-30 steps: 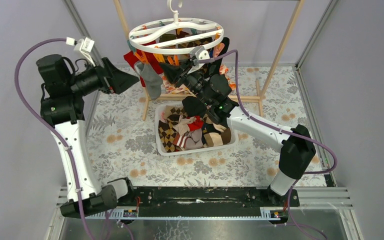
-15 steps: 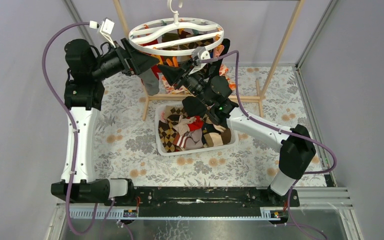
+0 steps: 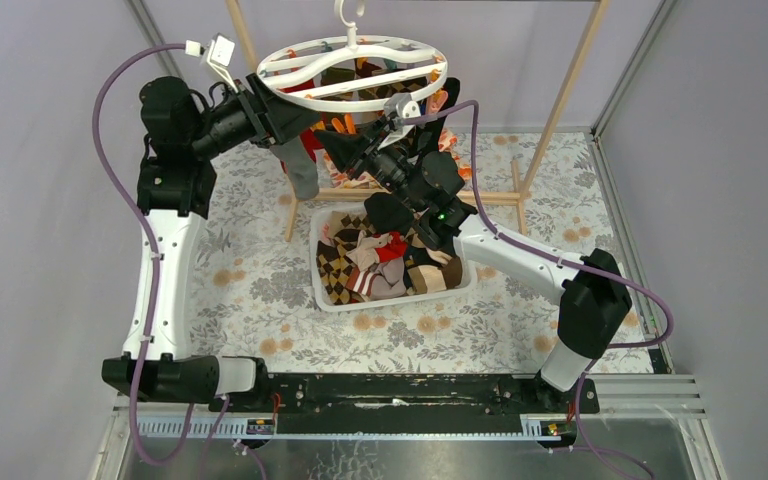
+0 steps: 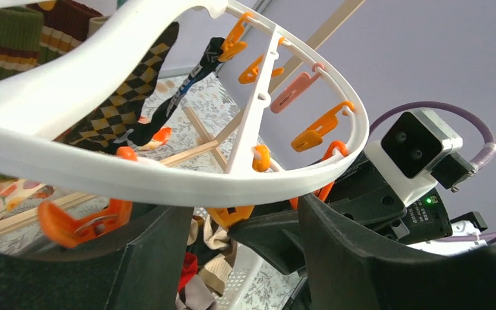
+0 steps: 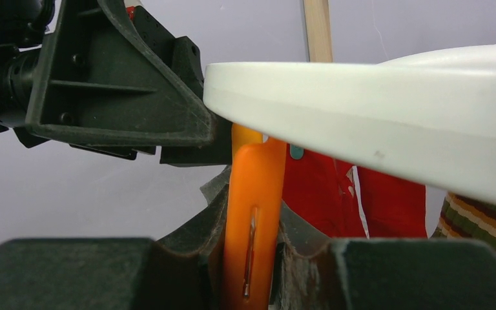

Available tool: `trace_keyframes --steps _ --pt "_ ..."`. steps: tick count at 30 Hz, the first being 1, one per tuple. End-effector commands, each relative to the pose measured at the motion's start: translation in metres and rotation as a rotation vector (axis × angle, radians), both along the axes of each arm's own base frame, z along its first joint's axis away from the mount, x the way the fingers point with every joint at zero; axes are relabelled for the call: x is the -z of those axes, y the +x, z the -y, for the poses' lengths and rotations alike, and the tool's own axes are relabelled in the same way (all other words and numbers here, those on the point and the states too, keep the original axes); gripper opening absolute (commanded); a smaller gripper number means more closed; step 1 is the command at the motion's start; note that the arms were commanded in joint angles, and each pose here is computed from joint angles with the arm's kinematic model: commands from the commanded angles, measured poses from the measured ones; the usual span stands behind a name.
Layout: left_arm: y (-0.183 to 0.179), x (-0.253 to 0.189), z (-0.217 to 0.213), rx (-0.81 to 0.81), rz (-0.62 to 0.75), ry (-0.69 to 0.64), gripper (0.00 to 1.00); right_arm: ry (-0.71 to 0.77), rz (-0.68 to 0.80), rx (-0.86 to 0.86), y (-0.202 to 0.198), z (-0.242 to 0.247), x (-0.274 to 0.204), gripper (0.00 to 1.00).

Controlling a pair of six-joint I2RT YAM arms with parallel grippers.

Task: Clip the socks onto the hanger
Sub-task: Open the clamp at the hanger.

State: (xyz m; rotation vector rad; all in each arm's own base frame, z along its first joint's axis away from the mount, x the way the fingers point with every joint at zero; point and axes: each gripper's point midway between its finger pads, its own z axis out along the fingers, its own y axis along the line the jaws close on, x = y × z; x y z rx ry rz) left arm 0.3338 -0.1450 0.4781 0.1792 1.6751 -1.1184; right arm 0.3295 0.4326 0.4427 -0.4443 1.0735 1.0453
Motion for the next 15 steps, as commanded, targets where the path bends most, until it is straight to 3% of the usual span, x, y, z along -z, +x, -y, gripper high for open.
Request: trace_keyframes --steps 1,8,10,12,15 --pt "0.007 -0.003 0.01 0.017 0.026 -0.009 0.66 0.085 0.076 -0.036 -0.021 0.011 -0.04 0.18" --pt "0.011 -0.002 0.014 0.011 0.02 -0.012 0.63 0.083 0.078 -0.05 -0.024 0.011 -0.042 0.18" --pt "0.013 -0.004 0.013 -0.001 0.025 -0.01 0.53 0.075 0.075 -0.051 -0.024 0.01 -0.04 0.21" --pt "0.015 -0.004 0.01 -0.027 0.035 -0.005 0.32 0.062 0.068 -0.047 -0.024 0.011 -0.038 0.28" --pt "0.017 -0.002 0.007 -0.05 0.032 0.004 0.16 0.028 0.031 -0.024 -0.023 0.016 -0.026 0.55"
